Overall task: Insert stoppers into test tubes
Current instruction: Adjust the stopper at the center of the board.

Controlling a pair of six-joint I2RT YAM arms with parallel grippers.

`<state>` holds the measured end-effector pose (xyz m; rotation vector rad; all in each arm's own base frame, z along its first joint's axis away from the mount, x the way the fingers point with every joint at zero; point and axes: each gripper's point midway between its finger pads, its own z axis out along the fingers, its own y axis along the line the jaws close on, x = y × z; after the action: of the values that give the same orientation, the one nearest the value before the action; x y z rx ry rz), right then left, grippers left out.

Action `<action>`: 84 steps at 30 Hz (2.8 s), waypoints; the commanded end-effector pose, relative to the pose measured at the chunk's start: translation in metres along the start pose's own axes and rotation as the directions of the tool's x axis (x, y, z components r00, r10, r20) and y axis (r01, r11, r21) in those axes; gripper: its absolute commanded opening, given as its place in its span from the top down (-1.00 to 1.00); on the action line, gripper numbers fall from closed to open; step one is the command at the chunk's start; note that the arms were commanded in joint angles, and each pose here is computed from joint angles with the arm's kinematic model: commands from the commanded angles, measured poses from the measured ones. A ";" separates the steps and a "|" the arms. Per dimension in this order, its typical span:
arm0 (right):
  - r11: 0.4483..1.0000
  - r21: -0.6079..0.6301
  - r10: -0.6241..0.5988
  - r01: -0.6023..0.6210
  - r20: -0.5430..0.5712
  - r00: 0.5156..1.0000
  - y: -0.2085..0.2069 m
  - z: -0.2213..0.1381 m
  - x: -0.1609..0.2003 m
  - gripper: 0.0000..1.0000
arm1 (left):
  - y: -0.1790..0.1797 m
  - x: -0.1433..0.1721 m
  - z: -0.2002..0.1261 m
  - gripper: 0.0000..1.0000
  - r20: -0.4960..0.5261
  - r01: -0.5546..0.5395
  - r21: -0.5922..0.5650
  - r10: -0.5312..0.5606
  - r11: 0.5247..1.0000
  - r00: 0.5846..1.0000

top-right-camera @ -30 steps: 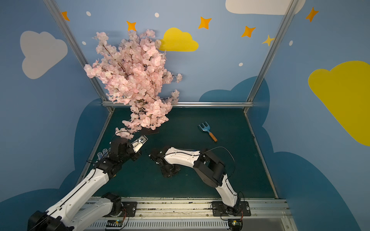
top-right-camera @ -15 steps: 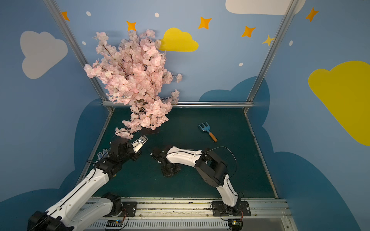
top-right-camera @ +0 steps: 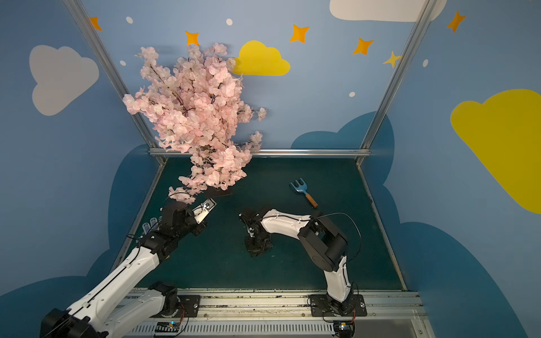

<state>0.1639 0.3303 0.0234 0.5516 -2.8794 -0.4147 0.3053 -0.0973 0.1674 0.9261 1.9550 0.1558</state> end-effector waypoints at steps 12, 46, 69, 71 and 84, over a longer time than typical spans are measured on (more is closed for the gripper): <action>0.984 0.175 -0.020 0.016 0.018 1.000 -0.034 -0.020 0.007 0.43 | -0.003 0.001 0.003 0.95 0.007 -0.004 0.012 0.004 1.000 1.000; 0.932 0.268 0.159 -0.244 0.304 0.939 -0.024 -0.044 -0.008 0.30 | 0.007 0.002 -0.003 0.95 0.000 -0.017 -0.046 0.017 0.999 1.000; 0.547 -0.161 0.824 -0.821 0.276 0.495 -0.037 -0.063 0.001 0.14 | -0.017 -0.017 -0.007 0.95 0.114 -0.018 0.072 0.010 0.997 0.993; 0.476 -0.197 0.870 -0.857 0.250 0.426 -0.034 -0.054 -0.008 0.13 | -0.020 -0.018 -0.009 0.95 0.121 -0.030 0.076 0.020 0.997 0.992; 0.302 -0.155 0.942 -0.941 0.202 0.269 -0.029 -0.030 -0.018 0.14 | -0.032 -0.027 -0.012 0.95 0.152 -0.075 0.091 0.060 0.993 0.987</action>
<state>0.2042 0.3094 0.0416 -1.2885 -2.8041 -0.3349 0.2868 -0.1303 0.1754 1.0347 1.8352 0.0447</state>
